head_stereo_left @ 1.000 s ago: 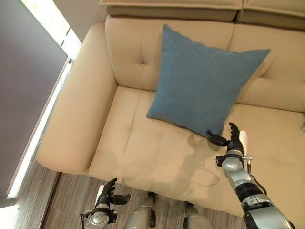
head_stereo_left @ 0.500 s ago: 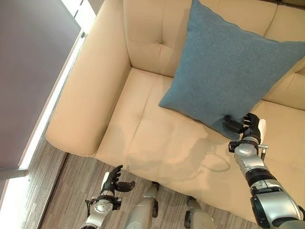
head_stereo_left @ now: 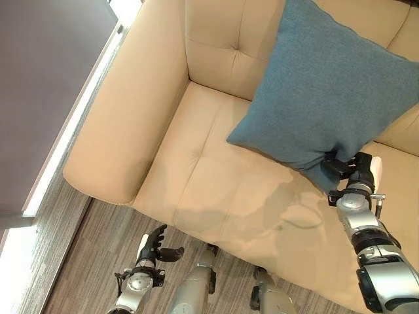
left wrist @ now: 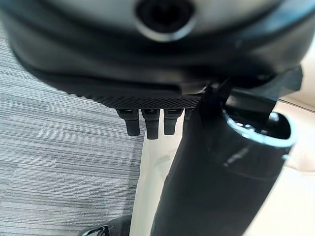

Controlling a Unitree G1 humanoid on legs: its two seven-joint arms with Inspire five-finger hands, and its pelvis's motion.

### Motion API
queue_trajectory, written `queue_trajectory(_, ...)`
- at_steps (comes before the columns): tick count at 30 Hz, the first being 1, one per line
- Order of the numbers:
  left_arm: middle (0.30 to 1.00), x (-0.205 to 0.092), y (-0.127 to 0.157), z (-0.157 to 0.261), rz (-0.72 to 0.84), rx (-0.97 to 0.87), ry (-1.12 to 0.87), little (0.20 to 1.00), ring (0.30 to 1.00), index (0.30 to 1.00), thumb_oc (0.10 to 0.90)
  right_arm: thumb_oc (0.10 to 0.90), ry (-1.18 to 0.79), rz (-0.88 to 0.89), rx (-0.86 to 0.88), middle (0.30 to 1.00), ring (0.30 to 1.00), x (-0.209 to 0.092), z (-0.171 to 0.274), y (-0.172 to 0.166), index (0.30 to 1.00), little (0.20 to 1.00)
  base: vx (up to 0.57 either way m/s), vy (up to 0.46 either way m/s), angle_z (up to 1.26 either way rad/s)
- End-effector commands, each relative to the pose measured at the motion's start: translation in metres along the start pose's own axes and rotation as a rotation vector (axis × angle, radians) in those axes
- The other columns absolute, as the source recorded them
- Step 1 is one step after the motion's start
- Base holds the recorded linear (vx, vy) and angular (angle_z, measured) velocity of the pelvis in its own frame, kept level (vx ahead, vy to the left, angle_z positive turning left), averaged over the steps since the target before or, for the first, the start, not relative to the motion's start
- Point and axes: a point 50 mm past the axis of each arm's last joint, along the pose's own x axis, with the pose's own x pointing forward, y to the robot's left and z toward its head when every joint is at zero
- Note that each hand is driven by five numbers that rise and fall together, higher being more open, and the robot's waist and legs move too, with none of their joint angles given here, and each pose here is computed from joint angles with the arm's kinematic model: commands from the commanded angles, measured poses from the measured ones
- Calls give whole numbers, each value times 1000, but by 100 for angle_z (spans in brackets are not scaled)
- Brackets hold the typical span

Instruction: Pick up all the scattered cushions and arrange them neatly on the sofa.

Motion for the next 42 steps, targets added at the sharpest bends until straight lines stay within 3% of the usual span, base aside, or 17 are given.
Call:
queue_trajectory(1, 900, 2, 14, 7, 43, 22, -58, 900, 900, 900, 800, 400, -315, -210, 47, 300, 300, 22, 80, -62, 300, 300, 0, 0, 0)
queue_trajectory(14, 900, -1, 18, 3, 43, 27, -47, 900, 900, 900, 800, 400, -382, -250, 4, 300, 300, 25, 100, -80, 300, 300, 0, 0, 0)
queue_trajectory(15, 900, -1, 19, 3, 43, 26, -47, 900, 900, 900, 800, 474, -386, -248, 0, 411, 411, 25, 100, -80, 411, 411, 0, 0, 0)
queue_trajectory(16, 900, 16, 17, 24, 72, 54, -61, 900, 900, 900, 800, 623, -448, -181, -12, 634, 634, 18, 115, -57, 634, 634, 0, 0, 0)
queue_trajectory(17, 900, 16, 17, 24, 72, 54, -62, 900, 900, 900, 800, 778, -449, -182, -12, 867, 867, 18, 116, -57, 867, 867, 38, 24, -9)
queue_trajectory(18, 900, 17, 17, 21, 68, 35, -41, 900, 900, 900, 800, 800, -429, -195, -31, 900, 900, 21, 117, -56, 900, 900, 24, 4, -12)
queue_trajectory(27, 900, 16, 17, 16, 73, 8, -13, 900, 900, 900, 800, 800, -395, -124, -51, 900, 900, 19, 106, -39, 900, 900, 10, -1, -4)
queue_trajectory(34, 900, 13, 25, 0, 93, 25, 58, 900, 900, 900, 800, 800, -273, 85, -163, 900, 900, -4, 36, -4, 900, 900, 65, 15, -2)
queue_trajectory(36, 900, 9, 31, -10, 110, 25, 94, 900, 900, 900, 800, 800, -223, 182, -196, 900, 900, -21, 3, 7, 900, 900, 81, 34, -24)
queue_trajectory(42, 900, 0, 37, -29, 119, 45, 164, 900, 900, 900, 800, 800, -144, 318, -261, 900, 900, -54, -48, 11, 900, 900, 67, 32, -24)
